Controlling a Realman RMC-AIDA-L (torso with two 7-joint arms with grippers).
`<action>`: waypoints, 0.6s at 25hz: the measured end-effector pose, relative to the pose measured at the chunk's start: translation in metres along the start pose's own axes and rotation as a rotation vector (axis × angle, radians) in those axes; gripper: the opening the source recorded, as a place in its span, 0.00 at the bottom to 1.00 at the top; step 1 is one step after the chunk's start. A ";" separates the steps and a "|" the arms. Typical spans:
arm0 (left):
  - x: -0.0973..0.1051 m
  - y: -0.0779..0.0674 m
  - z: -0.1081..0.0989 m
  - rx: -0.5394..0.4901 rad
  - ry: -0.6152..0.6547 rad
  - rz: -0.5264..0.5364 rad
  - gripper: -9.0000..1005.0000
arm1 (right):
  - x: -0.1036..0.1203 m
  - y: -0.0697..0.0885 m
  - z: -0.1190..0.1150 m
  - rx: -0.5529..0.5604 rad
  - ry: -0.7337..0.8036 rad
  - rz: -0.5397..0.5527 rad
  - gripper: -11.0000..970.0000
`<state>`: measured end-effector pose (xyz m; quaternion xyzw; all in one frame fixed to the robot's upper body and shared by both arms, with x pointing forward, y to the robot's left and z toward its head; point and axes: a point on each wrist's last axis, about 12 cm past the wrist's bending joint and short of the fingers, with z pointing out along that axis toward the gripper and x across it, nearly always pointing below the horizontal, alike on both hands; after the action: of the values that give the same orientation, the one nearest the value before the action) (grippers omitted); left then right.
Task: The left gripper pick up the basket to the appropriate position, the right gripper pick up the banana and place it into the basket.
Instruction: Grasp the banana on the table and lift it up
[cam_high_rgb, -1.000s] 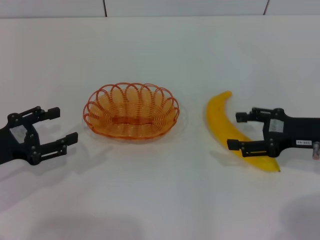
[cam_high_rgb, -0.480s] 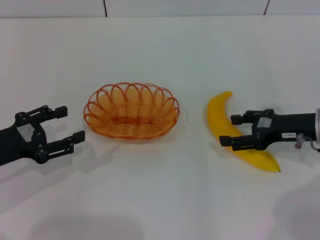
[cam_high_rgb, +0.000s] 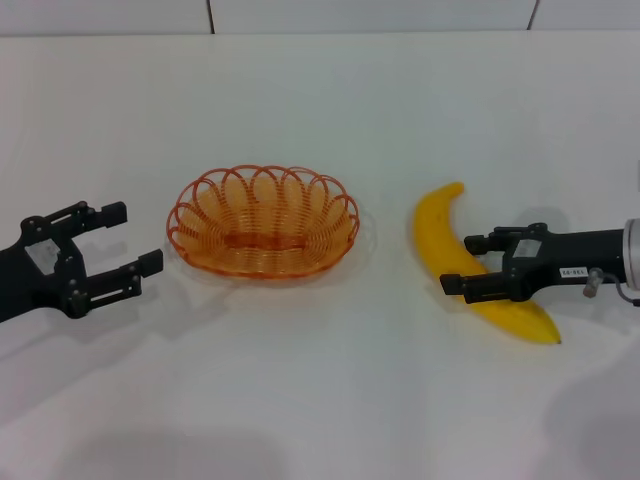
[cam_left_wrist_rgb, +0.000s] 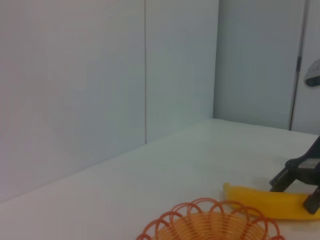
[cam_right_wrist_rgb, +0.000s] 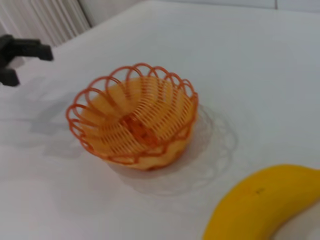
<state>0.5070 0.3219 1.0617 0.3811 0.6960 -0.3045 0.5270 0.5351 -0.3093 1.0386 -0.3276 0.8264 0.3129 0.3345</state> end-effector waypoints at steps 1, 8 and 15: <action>0.000 0.000 0.000 0.000 -0.001 -0.001 0.79 | 0.000 0.000 0.001 0.001 0.004 0.004 0.84; 0.000 0.000 0.000 0.003 -0.001 -0.012 0.79 | -0.002 0.000 0.000 -0.008 -0.013 0.053 0.76; -0.001 -0.002 -0.001 0.021 -0.010 -0.012 0.79 | -0.009 -0.003 -0.006 0.014 -0.067 0.077 0.59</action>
<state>0.5051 0.3211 1.0630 0.3809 0.6923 -0.3168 0.5246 0.5408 -0.3125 1.0479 -0.2827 0.8288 0.3306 0.3519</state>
